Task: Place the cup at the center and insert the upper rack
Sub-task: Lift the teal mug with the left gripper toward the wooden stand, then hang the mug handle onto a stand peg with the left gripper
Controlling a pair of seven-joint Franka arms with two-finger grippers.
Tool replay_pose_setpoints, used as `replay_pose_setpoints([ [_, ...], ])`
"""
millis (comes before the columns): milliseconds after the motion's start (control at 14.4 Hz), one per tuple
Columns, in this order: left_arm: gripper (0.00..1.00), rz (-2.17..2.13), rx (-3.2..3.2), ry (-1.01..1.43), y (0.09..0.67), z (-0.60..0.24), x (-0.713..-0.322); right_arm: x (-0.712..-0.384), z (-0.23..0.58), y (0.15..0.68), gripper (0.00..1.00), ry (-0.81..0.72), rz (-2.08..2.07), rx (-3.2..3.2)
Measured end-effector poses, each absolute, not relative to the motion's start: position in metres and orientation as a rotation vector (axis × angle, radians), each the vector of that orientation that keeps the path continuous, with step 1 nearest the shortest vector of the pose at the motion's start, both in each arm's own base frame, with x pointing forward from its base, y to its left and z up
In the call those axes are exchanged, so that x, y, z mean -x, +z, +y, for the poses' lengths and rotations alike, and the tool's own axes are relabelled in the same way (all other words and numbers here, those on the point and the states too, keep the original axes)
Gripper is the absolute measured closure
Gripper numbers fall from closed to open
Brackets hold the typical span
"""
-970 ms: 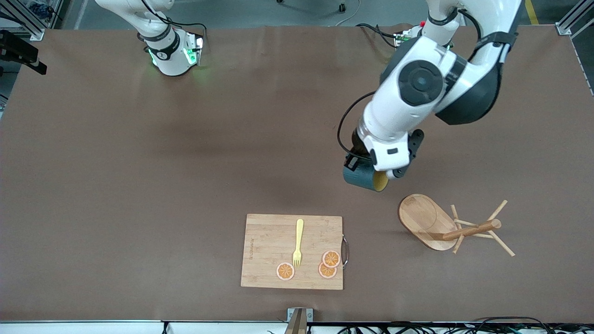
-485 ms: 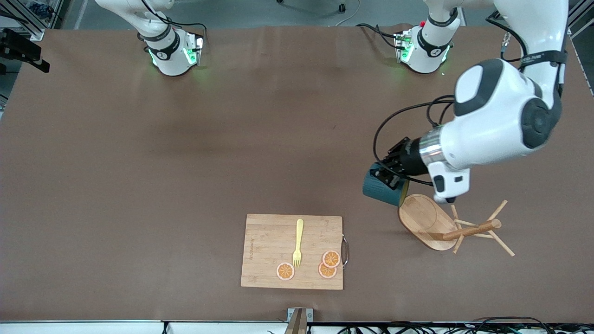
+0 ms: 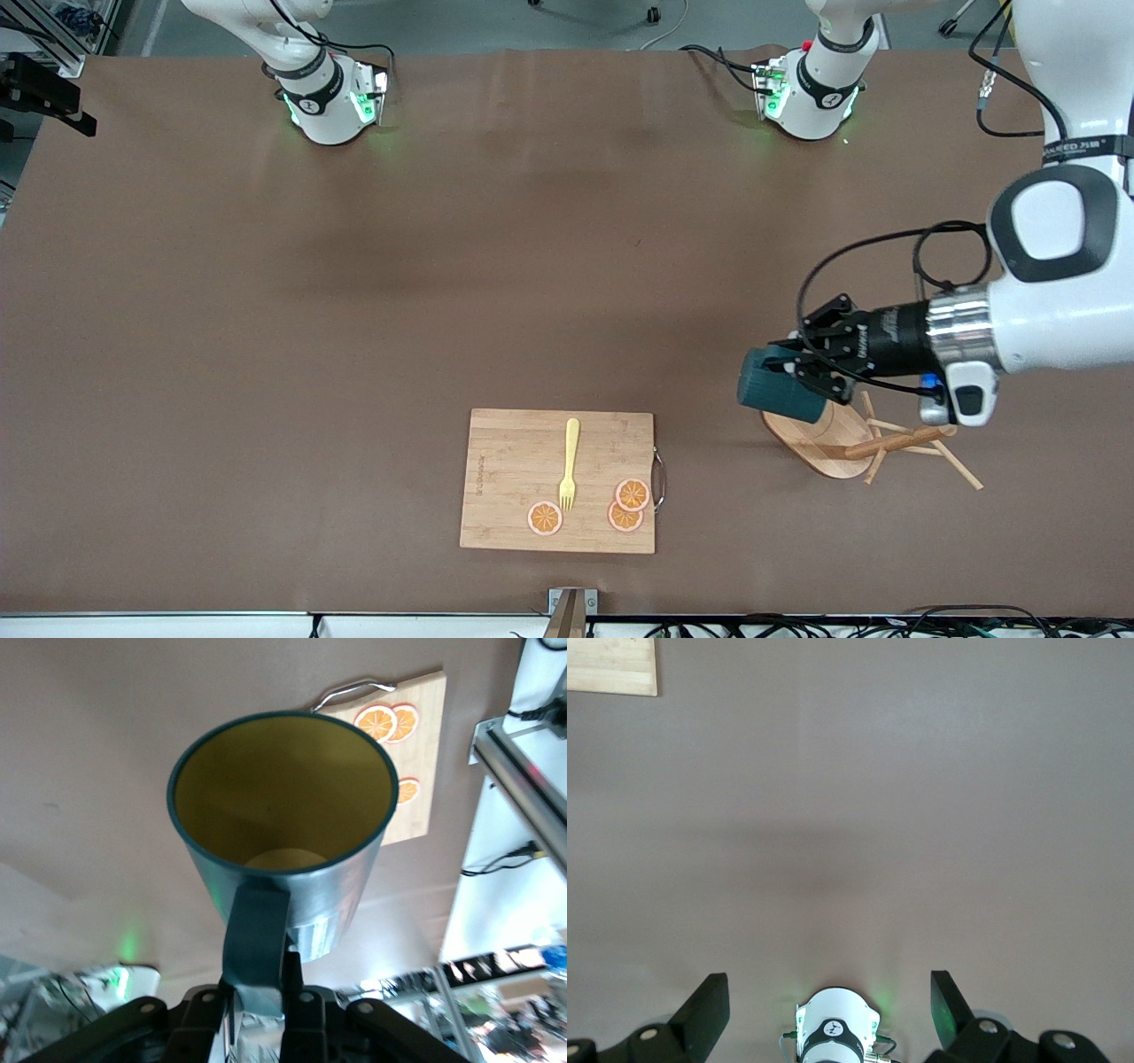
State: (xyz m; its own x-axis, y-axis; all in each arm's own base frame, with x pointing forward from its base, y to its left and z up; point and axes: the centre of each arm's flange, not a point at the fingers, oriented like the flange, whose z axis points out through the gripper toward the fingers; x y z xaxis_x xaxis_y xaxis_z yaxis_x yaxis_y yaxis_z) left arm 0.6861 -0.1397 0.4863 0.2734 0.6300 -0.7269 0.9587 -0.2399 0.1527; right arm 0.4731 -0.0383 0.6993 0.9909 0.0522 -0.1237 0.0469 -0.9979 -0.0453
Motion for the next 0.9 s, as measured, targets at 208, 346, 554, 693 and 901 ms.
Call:
replay_pose_setpoints([
  [208, 0.79, 1.423, -1.808, -0.796, 0.464, -0.104, -0.701, -0.473, -0.038, 0.701, 0.0, 0.185, -0.077, 3.093],
  [346, 0.79, 1.442, -1.767, -0.812, 0.453, -0.088, -0.706, -0.473, -0.038, 0.704, 0.0, 0.175, -0.078, 3.095],
  [554, 0.79, 1.469, -1.739, -0.827, 0.438, -0.073, -0.71, -0.473, -0.039, 0.705, 0.0, 0.169, -0.104, 3.093],
  [693, 0.79, 1.482, -1.725, -0.833, 0.431, -0.065, -0.712, -0.473, -0.04, 0.705, 0.0, 0.168, -0.136, 3.092],
  [901, 0.79, 1.495, -1.68, -0.83, 0.431, -0.046, -0.714, -0.473, -0.041, 0.705, 0.0, 0.167, -0.141, 3.091],
])
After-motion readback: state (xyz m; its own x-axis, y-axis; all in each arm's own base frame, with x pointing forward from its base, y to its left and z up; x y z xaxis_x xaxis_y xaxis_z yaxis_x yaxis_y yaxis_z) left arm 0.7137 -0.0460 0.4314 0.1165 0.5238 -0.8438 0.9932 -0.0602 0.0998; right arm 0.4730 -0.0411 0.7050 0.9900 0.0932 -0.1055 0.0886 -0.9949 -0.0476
